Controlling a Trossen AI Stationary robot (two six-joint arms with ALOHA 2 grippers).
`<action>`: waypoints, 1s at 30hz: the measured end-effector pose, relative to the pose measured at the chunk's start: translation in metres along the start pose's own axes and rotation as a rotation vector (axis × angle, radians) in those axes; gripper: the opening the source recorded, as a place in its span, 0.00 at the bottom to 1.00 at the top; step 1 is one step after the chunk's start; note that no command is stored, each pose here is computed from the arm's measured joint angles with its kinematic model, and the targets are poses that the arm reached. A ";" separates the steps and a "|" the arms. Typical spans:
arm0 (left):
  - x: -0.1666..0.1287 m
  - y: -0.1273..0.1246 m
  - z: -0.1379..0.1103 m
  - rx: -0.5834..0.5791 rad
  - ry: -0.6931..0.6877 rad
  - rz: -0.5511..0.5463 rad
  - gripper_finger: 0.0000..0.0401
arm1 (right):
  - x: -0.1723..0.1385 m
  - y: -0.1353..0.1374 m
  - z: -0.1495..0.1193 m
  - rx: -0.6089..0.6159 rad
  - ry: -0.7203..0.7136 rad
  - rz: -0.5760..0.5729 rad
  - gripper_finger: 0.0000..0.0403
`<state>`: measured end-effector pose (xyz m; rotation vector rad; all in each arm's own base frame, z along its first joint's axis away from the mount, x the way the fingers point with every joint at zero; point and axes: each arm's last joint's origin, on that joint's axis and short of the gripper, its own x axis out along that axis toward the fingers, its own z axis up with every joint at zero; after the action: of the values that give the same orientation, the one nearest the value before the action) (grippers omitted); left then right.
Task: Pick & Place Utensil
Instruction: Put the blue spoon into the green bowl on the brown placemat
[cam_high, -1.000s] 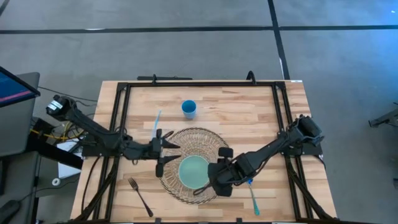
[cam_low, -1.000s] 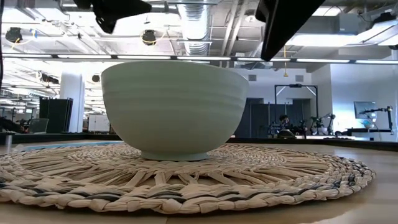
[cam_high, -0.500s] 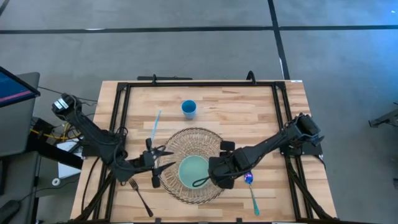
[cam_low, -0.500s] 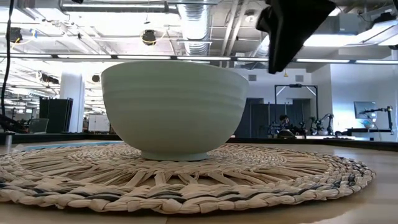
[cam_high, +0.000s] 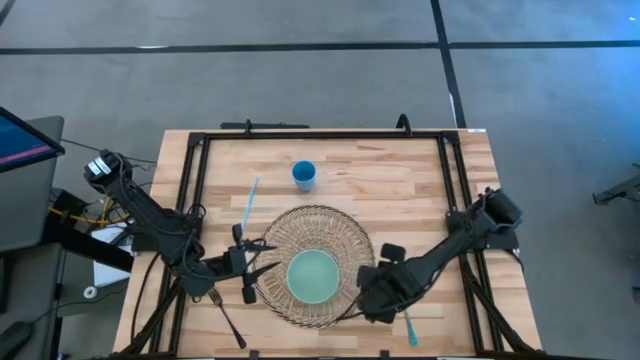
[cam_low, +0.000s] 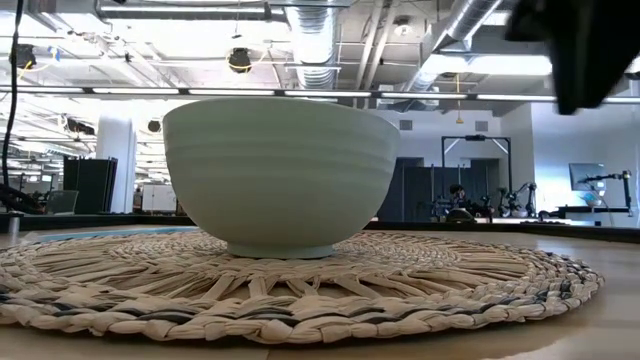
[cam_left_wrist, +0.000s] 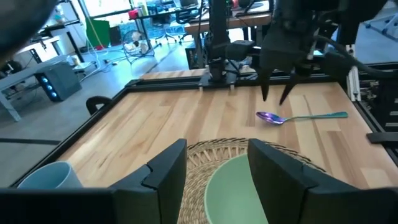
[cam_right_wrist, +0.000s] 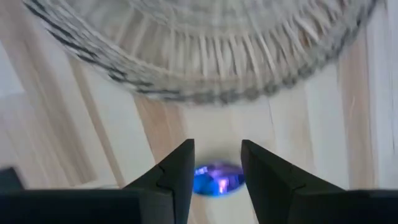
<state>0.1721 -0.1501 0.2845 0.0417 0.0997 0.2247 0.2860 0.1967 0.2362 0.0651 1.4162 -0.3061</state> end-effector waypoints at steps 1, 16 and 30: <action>-0.001 -0.001 0.000 0.001 0.000 -0.005 0.43 | 0.000 -0.001 -0.003 0.028 0.003 -0.004 0.30; -0.005 -0.003 0.000 0.005 -0.001 -0.025 0.43 | -0.008 -0.011 -0.065 0.417 -0.062 0.159 0.29; -0.005 -0.003 -0.001 0.008 0.001 -0.024 0.43 | 0.005 0.006 -0.115 0.702 -0.019 0.169 0.29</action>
<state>0.1683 -0.1540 0.2840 0.0488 0.1021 0.2003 0.1777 0.2279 0.2121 0.7487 1.2180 -0.6474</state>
